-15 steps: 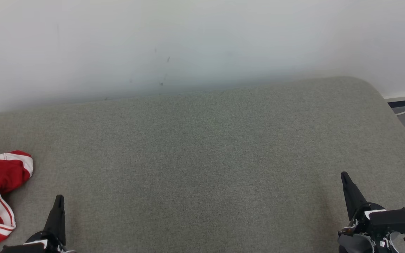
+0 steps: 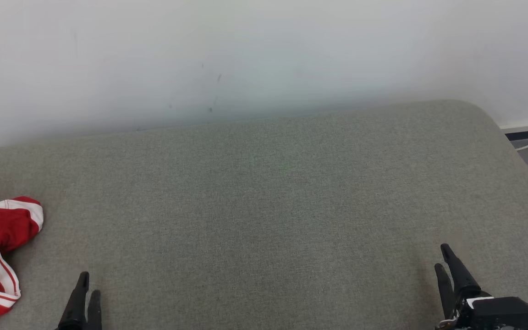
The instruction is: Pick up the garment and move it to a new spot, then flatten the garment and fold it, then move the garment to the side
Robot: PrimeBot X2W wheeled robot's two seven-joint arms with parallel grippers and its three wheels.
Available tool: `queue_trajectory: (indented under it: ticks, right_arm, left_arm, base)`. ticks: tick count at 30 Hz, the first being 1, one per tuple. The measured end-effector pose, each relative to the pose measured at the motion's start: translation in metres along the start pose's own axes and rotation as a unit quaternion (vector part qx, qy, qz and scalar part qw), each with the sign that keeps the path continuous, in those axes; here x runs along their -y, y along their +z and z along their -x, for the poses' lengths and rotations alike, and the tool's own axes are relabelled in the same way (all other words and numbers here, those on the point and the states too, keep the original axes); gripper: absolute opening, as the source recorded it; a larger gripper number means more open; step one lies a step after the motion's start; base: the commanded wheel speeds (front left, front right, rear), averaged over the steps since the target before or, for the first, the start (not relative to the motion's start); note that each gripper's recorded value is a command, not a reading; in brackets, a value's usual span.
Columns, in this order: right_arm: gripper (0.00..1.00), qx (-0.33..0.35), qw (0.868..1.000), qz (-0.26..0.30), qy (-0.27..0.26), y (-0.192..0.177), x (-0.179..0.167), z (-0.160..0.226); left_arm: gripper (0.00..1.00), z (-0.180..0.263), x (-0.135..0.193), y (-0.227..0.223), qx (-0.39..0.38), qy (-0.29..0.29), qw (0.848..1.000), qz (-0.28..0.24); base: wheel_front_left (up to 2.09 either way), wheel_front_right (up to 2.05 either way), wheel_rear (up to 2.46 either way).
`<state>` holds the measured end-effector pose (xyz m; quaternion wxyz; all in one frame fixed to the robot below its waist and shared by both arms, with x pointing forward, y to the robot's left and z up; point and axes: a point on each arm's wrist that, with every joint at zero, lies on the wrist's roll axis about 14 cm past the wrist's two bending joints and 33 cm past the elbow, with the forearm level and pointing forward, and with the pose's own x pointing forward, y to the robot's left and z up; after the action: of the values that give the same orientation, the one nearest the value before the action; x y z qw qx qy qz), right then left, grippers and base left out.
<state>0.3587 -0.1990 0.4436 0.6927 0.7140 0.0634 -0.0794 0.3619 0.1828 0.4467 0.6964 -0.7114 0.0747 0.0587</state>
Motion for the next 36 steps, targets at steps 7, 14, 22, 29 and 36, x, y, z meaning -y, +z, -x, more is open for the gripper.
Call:
queue_trajectory:
  ticks: [7, 14, 22, 29, 36]
  right_arm:
    - [1.00, -0.001, 1.000, 0.012, 0.007, -0.004, -0.005, -0.001]
    - [1.00, -0.010, 0.998, 0.069, 0.009, -0.011, -0.010, -0.004]
    - [1.00, -0.021, 0.987, 0.156, 0.010, -0.017, -0.017, -0.007]
    - [1.00, -0.030, 0.972, 0.230, 0.019, -0.024, -0.026, -0.010]
    - [1.00, -0.031, 0.957, 0.288, 0.027, -0.027, -0.031, -0.009]
  left_arm:
    - [1.00, -0.001, 0.002, -0.004, 0.001, -0.003, 1.000, -0.010]
    - [1.00, -0.003, 0.003, -0.006, 0.002, 0.006, 0.999, -0.053]
    - [1.00, -0.005, 0.009, -0.009, -0.007, 0.007, 0.989, -0.144]
    - [1.00, -0.006, 0.013, -0.014, -0.010, 0.003, 0.977, -0.211]
    - [1.00, -0.006, 0.016, -0.010, 0.005, 0.003, 0.962, -0.271]
  base:
    - [0.00, 0.00, 0.00]
    - [0.00, 0.00, 0.00]
    - [0.00, 0.00, 0.00]
    - [0.00, 0.00, 0.00]
    - [0.00, 0.00, 0.00]
